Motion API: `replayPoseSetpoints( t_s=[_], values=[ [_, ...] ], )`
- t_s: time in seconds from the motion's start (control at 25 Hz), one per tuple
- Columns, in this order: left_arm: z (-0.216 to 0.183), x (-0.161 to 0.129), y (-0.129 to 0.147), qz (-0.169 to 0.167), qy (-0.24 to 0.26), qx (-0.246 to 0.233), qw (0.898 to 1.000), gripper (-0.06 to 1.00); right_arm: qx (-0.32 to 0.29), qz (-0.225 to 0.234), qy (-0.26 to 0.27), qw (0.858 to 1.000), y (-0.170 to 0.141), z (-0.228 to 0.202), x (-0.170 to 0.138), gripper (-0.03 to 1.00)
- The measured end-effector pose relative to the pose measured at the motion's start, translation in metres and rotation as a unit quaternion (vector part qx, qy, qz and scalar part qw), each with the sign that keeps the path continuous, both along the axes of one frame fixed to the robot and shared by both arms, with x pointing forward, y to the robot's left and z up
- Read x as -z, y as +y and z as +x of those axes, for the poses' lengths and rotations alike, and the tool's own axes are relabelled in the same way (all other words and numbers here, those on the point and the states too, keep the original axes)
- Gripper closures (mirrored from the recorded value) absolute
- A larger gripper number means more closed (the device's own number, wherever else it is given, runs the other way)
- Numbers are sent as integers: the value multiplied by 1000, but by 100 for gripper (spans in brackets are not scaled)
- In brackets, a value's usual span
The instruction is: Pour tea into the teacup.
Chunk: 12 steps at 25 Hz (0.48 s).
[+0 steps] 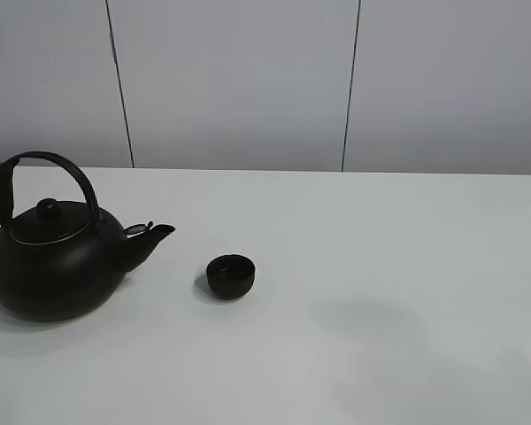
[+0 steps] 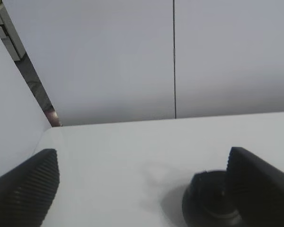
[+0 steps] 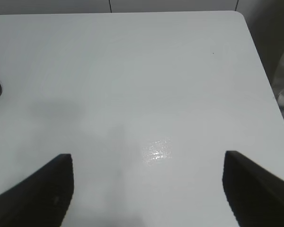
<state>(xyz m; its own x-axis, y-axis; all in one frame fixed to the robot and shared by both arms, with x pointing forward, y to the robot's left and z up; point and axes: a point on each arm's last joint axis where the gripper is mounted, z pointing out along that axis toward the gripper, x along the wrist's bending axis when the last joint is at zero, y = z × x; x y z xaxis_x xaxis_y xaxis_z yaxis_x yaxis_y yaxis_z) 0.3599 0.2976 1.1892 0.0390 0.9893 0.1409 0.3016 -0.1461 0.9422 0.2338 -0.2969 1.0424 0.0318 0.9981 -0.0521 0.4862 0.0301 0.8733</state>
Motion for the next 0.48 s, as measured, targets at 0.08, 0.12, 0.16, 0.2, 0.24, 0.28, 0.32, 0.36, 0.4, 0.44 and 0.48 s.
replayPoseSetpoints(
  t_s=[0.08,0.12,0.16,0.2,0.24,0.28,0.32,0.36,0.4,0.44,0.48],
  values=[
    [-29,-1,2,0,16,10,1000,26,0,0,0,1000,0,0,0,38],
    [-43,0,4,0,27,10,1000,26,0,0,0,1000,0,0,0,38],
    [-55,3,5,-2,38,8,999,26,0,0,0,1000,0,0,0,38],
    [-69,6,7,-2,50,6,999,26,0,0,0,1000,0,0,0,38],
    [-83,11,9,-4,58,3,998,26,0,0,0,1000,0,0,0,38],
    [-97,17,11,-5,63,1,998,26,0,0,0,1000,0,0,0,38],
    [-107,25,12,-7,66,1,998,26,0,0,0,1000,0,0,0,38],
    [-120,32,14,-9,60,0,998,26,0,0,0,1000,0,0,0,38],
    [-132,41,15,-12,53,0,999,26,0,0,0,1000,0,0,0,38],
    [-140,50,16,-15,47,0,999,26,0,0,0,1000,0,0,0,38],
    [-149,59,18,-23,35,-2,999,26,0,0,0,1000,0,0,0,38]
  ],
)
